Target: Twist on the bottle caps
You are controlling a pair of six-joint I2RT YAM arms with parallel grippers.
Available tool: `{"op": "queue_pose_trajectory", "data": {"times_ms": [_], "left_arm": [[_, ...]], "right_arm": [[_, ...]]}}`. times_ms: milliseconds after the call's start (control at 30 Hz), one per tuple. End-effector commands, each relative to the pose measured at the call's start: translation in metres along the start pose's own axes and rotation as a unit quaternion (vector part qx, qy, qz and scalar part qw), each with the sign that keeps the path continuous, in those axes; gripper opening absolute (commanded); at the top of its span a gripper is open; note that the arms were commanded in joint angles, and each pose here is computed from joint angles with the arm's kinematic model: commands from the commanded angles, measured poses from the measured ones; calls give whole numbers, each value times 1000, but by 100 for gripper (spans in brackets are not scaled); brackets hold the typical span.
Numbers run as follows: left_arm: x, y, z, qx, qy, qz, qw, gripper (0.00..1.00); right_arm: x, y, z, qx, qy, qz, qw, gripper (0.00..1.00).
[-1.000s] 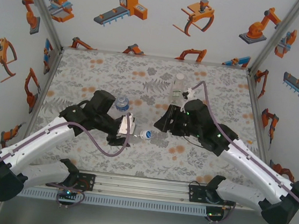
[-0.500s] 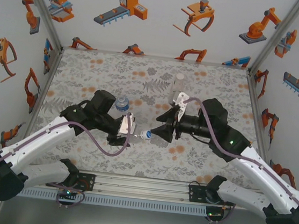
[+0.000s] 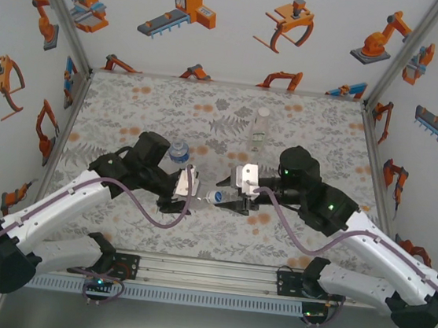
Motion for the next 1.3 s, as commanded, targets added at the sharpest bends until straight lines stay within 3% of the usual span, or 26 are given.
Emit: {"op": "queue_pose_trajectory", "data": {"times_ms": [0, 333, 500, 600, 700, 800, 833, 967, 1033, 1067, 1100, 1167, 1267], "left_arm": [[2, -4, -14, -20, 6, 5, 1000, 2], [1, -6, -15, -20, 9, 0, 1000, 2], [2, -5, -15, -19, 7, -1, 1000, 2], [2, -6, -15, -20, 6, -2, 1000, 2], [5, -6, -14, -16, 4, -10, 1000, 2], [10, -6, -12, -9, 2, -24, 1000, 1], [12, -5, -12, -7, 1, -27, 1000, 2], [14, -6, -12, -6, -1, -33, 999, 1], [14, -6, -13, -10, 0, -36, 999, 2], [14, -7, -14, -12, 1, -37, 999, 2], [15, -6, -14, -12, 1, -38, 999, 2], [15, -6, -14, -12, 1, -38, 999, 2], [15, -6, -14, -13, 0, -38, 999, 2]], "right_arm": [[3, 0, 0, -2, -21, 1, 1000, 44], [6, 5, 8, 9, -13, -7, 1000, 41], [9, 6, 9, 10, -9, -5, 1000, 33], [-4, 9, 12, 12, 53, 32, 998, 26], [-18, 9, 14, -5, 173, 80, 982, 16], [-40, 6, 26, -29, 340, 156, 927, 10], [-47, 4, 34, -38, 404, 187, 895, 6], [-59, -1, 79, -66, 653, 263, 707, 5], [-57, 7, 86, -78, 727, 250, 635, 5], [-55, 10, 87, -83, 750, 242, 610, 5], [-54, 11, 88, -87, 763, 242, 593, 5], [-54, 10, 89, -87, 766, 255, 583, 9], [-57, 4, 84, -77, 743, 271, 607, 22]]}}
Point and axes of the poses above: each hand's point on the last joint's axis, 136 mm out from that joint toward the fingers, its own y axis out along the fingers, its own x axis along the line the jaws close on, z = x × y, the point moved 1 cm from there along -y, back along the fingers, and after that the axes turned 2 degrees about y, right-handed, at the moved point
